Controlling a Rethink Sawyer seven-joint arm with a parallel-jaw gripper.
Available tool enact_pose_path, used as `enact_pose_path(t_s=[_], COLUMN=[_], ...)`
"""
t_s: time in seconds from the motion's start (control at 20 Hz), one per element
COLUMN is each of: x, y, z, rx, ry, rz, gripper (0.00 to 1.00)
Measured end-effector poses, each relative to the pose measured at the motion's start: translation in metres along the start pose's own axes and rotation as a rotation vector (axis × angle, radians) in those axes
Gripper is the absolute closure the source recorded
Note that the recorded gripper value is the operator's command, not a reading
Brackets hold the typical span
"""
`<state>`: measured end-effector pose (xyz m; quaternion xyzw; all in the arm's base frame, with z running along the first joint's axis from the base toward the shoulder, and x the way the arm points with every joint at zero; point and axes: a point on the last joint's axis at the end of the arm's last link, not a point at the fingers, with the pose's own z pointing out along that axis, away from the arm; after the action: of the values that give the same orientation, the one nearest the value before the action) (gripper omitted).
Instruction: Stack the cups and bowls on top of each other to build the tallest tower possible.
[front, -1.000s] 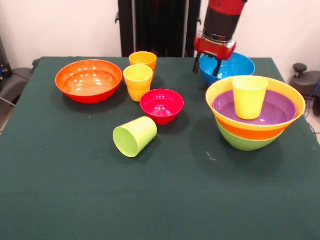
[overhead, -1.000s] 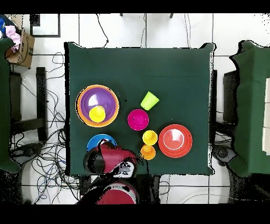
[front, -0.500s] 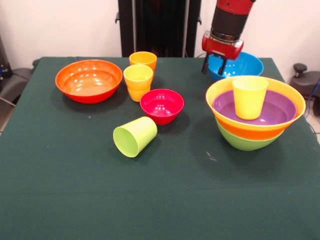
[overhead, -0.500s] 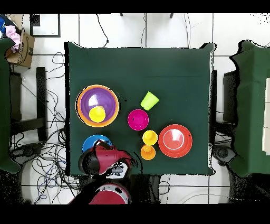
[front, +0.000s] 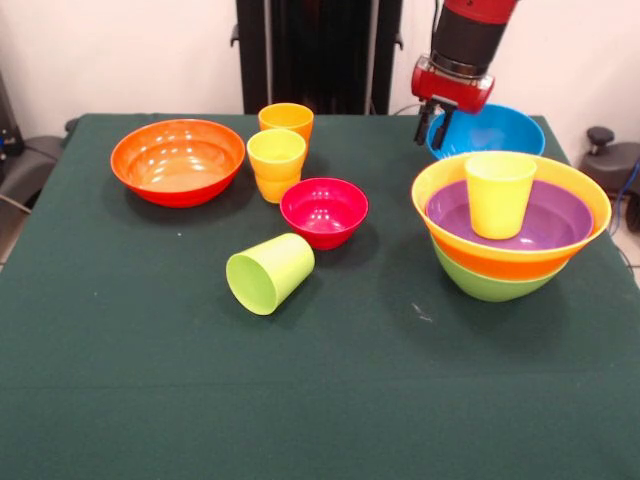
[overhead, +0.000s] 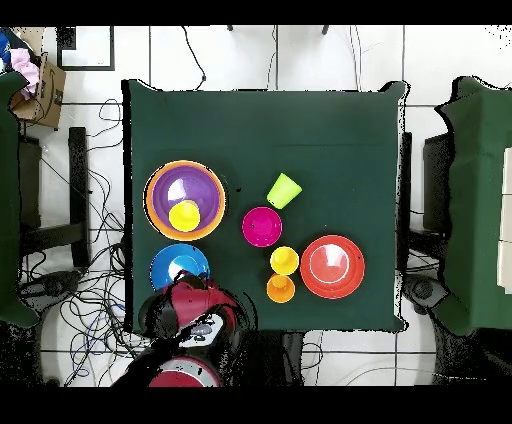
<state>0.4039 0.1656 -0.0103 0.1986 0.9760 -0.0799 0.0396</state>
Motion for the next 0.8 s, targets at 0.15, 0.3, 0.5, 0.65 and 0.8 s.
enact_pose_path(t_s=[0.15, 0.3, 0.5, 0.65, 0.8], x=[0.0, -0.001, -0.001, -0.005, -0.015], y=[0.001, 0.0, 0.0, 0.002, 0.006], z=[-0.001, -0.001, -0.001, -0.006, -0.029], rx=[0.003, 0.004, 0.004, -0.003, -0.015], ry=[-0.006, -0.008, -0.009, -0.017, -0.02], rz=[-0.005, -0.005, -0.003, 0.0, 0.016], gripper=[1.0, 1.0, 1.0, 1.0, 1.0])
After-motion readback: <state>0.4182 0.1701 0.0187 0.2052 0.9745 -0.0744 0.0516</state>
